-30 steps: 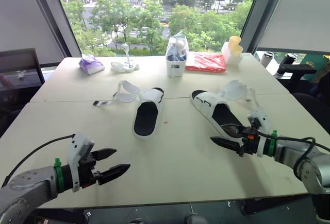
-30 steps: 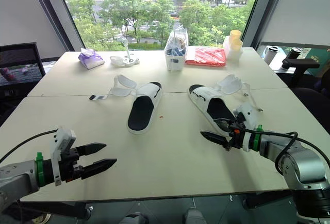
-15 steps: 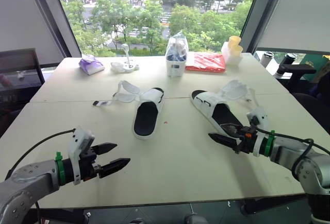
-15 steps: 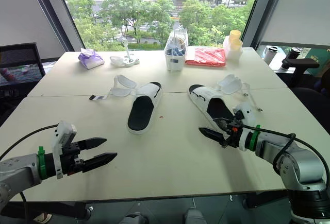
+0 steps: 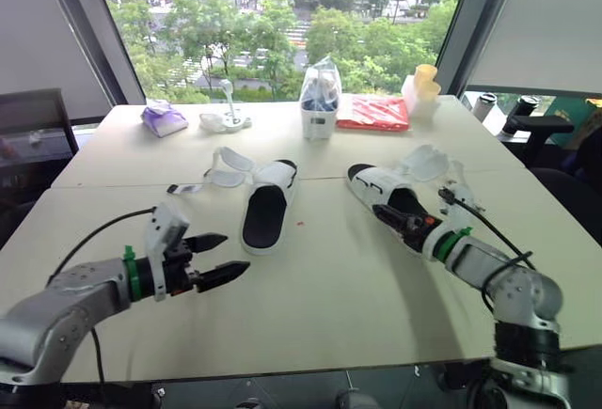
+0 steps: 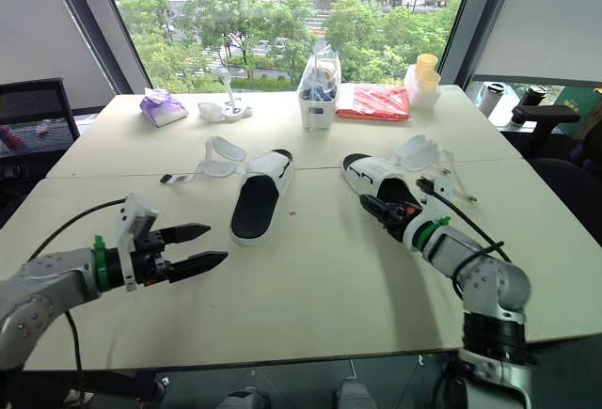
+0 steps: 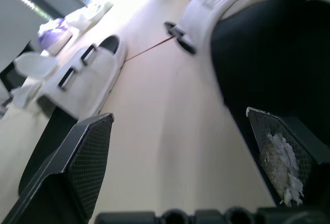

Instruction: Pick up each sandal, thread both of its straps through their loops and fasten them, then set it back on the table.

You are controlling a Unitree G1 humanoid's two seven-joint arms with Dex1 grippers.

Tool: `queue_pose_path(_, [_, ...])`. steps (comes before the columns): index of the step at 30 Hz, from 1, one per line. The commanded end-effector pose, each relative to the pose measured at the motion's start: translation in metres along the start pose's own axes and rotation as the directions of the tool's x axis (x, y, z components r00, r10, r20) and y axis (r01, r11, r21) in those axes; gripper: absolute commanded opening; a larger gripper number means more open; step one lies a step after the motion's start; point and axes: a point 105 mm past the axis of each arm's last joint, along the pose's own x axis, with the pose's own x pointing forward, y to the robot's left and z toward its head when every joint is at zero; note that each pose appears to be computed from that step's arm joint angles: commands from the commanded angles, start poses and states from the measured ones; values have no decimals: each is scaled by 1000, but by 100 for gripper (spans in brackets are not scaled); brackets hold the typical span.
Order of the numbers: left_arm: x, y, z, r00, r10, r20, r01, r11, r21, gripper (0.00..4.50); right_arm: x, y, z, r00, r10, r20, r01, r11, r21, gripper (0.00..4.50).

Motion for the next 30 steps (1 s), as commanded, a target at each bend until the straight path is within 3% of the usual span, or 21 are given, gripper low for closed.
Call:
queue_pose_path(1, [5,-9,3,1000,-4,30,4,1000,27,446,7,-11,28,990,-61,125,57,998,35,450])
queue_pose_path(10, [13,-11,2,997,22,71,-22,1000,-1,446,47,-5,45,980,-58,190,30,988,150,450])
queue_pose_path(13, [13,-14,0,997,28,74,-28,1000,-2,446,56,3,48,982,-55,178,54,998,10,450])
queue_pose_path(14, [12,-14,0,997,32,77,-32,999,-3,446,53,3,50,982,-56,179,76,991,-107,450])
queue_pose_path(16, [7,-14,-1,995,52,81,-51,999,-12,446,38,4,58,985,-21,170,83,925,-370,450])
queue_pose_path(24, [6,-15,-7,995,64,77,-62,998,-29,446,-14,27,83,975,181,130,-49,745,-665,450])
queue_pose_path(29, [14,-15,-6,996,37,77,-35,999,-31,446,-24,18,98,982,143,125,52,433,-900,450])
queue_pose_path(30, [15,-15,-6,997,30,77,-28,999,-32,446,-22,13,100,983,126,136,73,414,-907,450])
